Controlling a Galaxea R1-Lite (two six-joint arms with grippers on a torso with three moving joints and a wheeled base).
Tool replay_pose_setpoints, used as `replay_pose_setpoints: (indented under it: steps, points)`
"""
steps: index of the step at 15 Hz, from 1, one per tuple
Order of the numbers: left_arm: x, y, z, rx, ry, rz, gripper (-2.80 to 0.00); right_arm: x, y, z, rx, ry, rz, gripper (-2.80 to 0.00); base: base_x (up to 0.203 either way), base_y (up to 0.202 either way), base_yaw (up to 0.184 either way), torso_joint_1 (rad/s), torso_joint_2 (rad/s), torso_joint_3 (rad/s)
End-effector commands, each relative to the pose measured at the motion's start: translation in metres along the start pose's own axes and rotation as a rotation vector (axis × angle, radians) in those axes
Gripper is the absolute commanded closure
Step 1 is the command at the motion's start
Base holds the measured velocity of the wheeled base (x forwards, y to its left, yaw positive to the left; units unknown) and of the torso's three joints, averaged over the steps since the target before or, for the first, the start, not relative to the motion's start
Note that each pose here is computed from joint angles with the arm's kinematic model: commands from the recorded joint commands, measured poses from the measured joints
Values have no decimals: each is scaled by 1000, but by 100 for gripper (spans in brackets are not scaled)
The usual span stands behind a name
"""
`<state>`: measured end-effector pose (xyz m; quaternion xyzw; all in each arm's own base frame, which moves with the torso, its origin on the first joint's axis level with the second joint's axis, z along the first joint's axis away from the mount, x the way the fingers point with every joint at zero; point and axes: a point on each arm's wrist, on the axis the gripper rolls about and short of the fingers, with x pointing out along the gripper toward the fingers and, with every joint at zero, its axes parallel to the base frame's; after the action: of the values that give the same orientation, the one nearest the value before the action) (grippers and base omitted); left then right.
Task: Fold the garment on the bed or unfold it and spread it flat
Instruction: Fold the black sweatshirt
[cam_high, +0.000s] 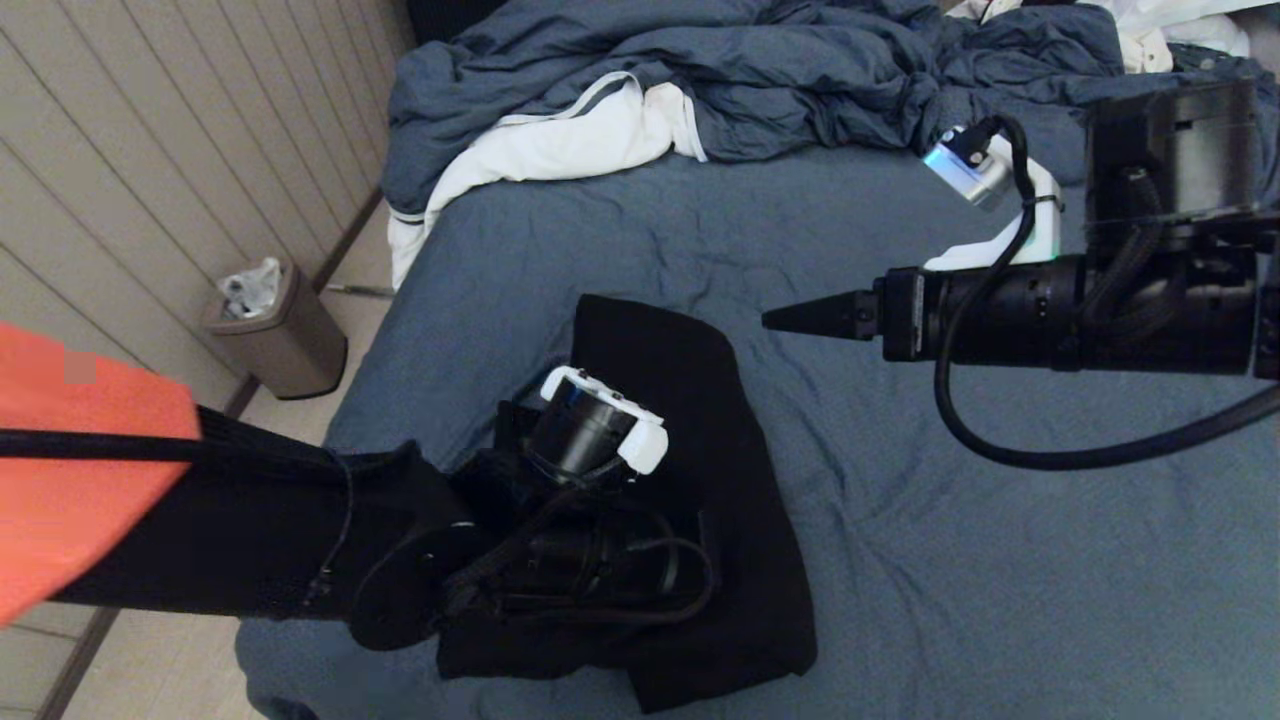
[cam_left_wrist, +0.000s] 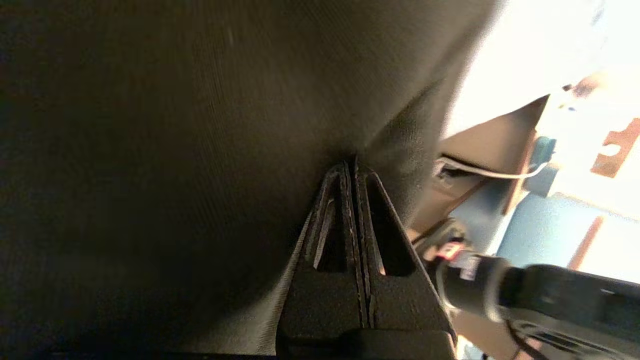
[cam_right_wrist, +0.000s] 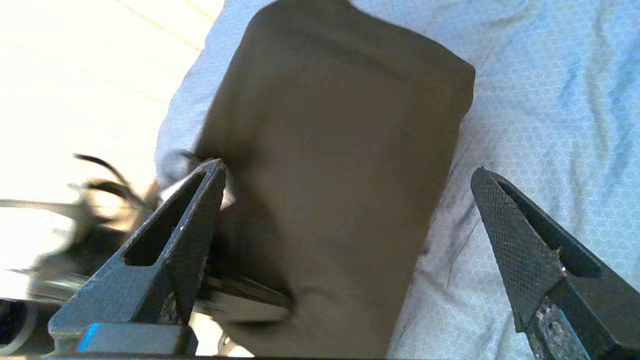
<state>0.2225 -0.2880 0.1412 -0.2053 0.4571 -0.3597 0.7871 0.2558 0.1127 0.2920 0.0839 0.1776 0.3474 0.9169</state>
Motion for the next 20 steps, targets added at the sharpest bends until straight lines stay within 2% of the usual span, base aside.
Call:
replay_pose_setpoints:
  steps: [1,2,5,8,11,17,18,20]
  points:
    - [32,15,-14,-13,68,48,0,2,-3,-1,6,7,2,-280,0,0,0,0,0,0]
    - [43,19,-17,-13,71,66,0,3,-5,-1,9,11,2,-280,0,0,0,0,0,0]
    - [57,23,-15,7,-14,142,0,4,-7,-2,11,13,2,-280,0,0,0,0,0,0]
    - [51,18,-7,5,-41,128,0,4,-7,-2,12,16,11,-280,0,0,0,0,0,0]
    - [24,1,7,12,-106,77,0,4,-7,-2,13,15,9,-280,0,0,0,0,0,0]
    - [-62,-39,27,39,-250,-41,0,6,-8,-2,11,17,10,-280,0,0,0,0,0,0]
    - [-72,-39,33,38,-278,-45,0,7,-8,-3,12,20,10,-280,0,0,0,0,0,0]
    - [-80,-27,55,20,-345,-17,0,7,-8,-3,12,21,11,-280,0,0,0,0,0,0]
